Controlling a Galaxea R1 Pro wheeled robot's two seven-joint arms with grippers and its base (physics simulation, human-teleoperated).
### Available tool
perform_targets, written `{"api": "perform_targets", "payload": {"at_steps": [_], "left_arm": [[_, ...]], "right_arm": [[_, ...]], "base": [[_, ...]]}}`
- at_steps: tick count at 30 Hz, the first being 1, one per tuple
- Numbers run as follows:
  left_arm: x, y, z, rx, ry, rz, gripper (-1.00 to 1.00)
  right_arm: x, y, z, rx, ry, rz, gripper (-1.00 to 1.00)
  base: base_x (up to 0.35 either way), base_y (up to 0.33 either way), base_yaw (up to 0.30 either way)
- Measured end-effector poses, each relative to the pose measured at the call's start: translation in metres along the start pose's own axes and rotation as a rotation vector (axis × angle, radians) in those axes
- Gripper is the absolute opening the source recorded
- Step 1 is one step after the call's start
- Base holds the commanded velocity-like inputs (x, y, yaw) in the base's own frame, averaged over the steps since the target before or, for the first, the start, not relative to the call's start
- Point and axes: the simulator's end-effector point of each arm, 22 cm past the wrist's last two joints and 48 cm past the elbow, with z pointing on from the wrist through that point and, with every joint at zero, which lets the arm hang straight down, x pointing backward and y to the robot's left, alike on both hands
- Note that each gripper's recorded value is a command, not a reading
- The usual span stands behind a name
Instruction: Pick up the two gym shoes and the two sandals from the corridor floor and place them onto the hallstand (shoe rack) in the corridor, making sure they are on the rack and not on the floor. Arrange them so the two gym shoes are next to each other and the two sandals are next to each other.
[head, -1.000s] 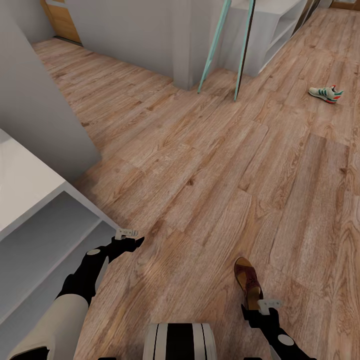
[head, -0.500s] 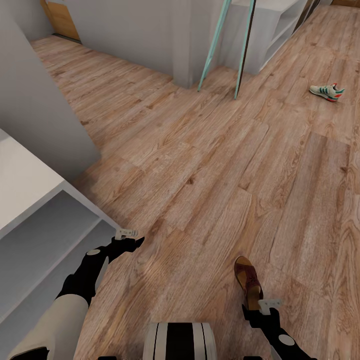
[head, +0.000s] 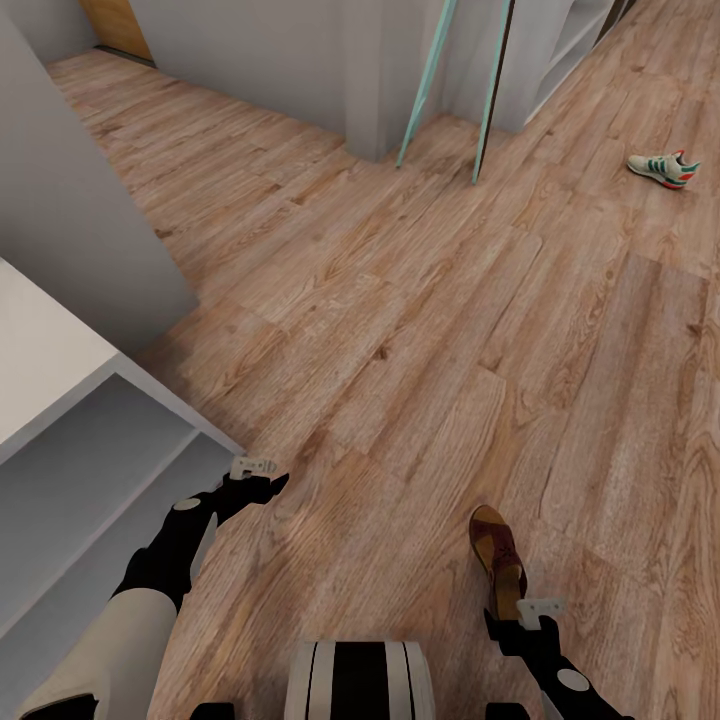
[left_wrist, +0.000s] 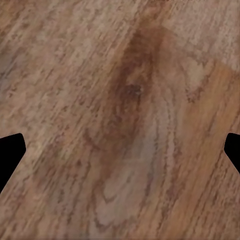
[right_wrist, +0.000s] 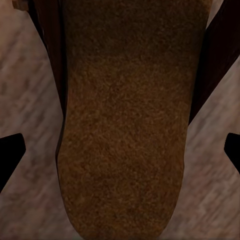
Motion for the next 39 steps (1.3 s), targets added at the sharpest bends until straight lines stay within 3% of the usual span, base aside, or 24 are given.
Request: {"api": "perform_targets", "payload": {"at_steps": [7, 8, 39], "left_arm": [[-0.0009, 0.0001, 0.0, 0.0, -0.002, 0.0, 1.0], [-0.001, 0.0002, 0.0, 0.0, -0.002, 0.0, 1.0], [-0.0086, 0.0019, -0.0059, -0.004, -0.015, 0.005, 1.0]], "right_arm": [[0.0, 0.0, 0.0, 0.0, 0.0, 0.0, 1.0], [0.0, 0.0, 0.0, 0.0, 0.0, 0.0, -1.0], [-0.0084, -0.0019, -0.0024, 0.001, -0.015, -0.001, -1.0]], "base": [[0.0, 0.0, 0.0], [0.0, 0.0, 0.0], [0.0, 0.0, 0.0]]}}
